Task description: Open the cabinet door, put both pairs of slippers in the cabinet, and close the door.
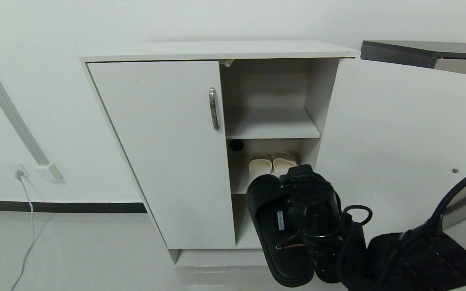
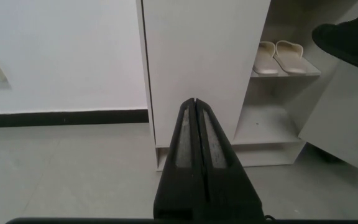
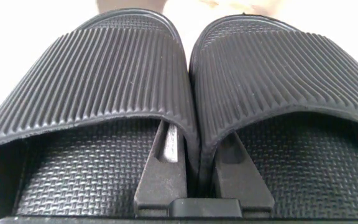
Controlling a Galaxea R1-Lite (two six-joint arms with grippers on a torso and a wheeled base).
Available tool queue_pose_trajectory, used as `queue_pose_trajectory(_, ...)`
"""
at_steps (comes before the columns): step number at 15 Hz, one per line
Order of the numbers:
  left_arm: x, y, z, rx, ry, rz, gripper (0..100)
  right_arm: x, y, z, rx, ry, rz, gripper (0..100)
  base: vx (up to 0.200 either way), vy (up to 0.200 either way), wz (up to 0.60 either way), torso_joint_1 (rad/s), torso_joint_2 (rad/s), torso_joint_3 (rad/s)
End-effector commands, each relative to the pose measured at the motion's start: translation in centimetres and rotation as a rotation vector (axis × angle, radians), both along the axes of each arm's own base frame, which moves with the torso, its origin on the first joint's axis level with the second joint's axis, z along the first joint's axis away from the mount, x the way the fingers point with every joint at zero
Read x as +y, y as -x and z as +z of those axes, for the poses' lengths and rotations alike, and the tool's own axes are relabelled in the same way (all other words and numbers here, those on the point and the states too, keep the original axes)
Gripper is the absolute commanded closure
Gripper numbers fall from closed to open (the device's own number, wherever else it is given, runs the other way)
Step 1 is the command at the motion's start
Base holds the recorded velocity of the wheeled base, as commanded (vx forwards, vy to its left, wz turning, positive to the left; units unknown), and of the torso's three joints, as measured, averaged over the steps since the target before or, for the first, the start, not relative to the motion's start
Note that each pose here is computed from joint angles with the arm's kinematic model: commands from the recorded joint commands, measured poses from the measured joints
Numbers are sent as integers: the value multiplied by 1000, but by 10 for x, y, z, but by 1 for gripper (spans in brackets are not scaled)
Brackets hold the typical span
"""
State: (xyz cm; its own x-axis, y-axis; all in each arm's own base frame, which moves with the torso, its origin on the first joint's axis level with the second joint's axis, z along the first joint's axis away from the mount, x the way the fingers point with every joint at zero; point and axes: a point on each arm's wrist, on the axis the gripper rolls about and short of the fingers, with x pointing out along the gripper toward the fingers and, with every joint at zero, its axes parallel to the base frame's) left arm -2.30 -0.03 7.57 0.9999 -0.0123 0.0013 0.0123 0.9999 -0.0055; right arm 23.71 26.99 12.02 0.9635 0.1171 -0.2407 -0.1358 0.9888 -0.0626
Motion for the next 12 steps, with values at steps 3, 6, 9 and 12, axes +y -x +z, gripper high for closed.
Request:
queue_pose_trajectory(3,0,0,0,1,1,0,100,20,-17,21,-25,-17,-106,100,0,0,0,0,0,0)
queue_pose_trajectory(6,0,0,0,1,1,0,100,26,-25,34,-67,-40,-153,100,0,0,0,0,0,0)
queue_pose_trajectory(9,0,0,0,1,1,0,100,27,-34,49,-96,-38,-164,100,0,0,0,0,0,0)
queue_pose_trajectory(12,0,0,0,1,1,0,100,30,-38,64,-92,-34,-164,100,0,0,0,0,0,0)
